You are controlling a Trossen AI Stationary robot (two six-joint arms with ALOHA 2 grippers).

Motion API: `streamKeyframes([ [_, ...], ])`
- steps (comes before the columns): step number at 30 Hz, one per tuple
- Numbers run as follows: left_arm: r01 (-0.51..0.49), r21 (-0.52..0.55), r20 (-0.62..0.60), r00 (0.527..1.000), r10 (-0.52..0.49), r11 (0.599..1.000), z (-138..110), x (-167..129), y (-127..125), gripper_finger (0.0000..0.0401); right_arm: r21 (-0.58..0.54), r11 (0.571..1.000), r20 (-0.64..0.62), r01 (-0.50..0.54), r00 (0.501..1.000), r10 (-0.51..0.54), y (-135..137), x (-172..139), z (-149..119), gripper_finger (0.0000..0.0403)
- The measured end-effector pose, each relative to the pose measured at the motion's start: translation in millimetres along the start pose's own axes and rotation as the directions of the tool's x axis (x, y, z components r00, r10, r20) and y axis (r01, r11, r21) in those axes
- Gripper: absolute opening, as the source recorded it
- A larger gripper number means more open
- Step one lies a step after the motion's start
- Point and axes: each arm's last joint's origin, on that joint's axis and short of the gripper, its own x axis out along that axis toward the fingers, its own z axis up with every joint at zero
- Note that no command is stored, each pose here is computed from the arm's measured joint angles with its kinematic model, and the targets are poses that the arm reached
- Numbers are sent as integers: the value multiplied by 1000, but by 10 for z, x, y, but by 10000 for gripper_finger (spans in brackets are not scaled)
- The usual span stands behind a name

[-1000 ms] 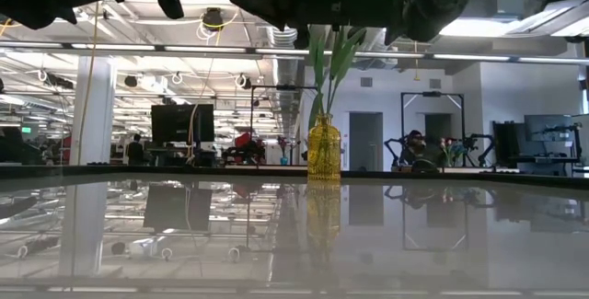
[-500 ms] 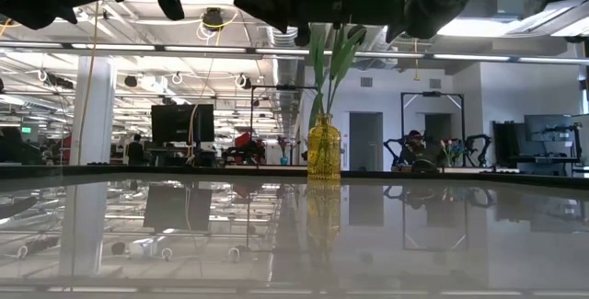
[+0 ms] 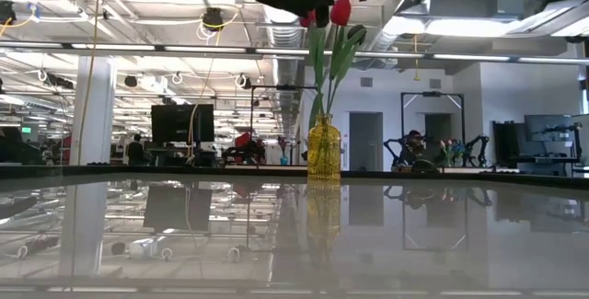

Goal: Sort flowers into vase by color
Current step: Put the white tulip into the transparent vase

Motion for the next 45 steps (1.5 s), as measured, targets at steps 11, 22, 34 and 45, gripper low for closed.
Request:
streamKeyframes([
  [11, 391, 4, 70, 918, -390, 920, 777, -405, -293, 0, -20, 999, -129, -31, 991, 28, 106, -95, -36, 265],
  [22, 828, 20, 97, 556, -825, 560, 848, -404, -613, 0, 1, 1000, -211, -27, 977, 27, 118, -111, -117, 265],
  [34, 776, -169, -132, 593, -794, 608, 694, -586, -594, 0, 8, 1000, -310, -24, 950, 25, 147, -117, -255, 265],
  [45, 762, -220, -221, 570, -792, 609, 602, -699, -599, 0, -18, 1000, -390, -22, 921, 13, 152, 19, -604, 265],
])
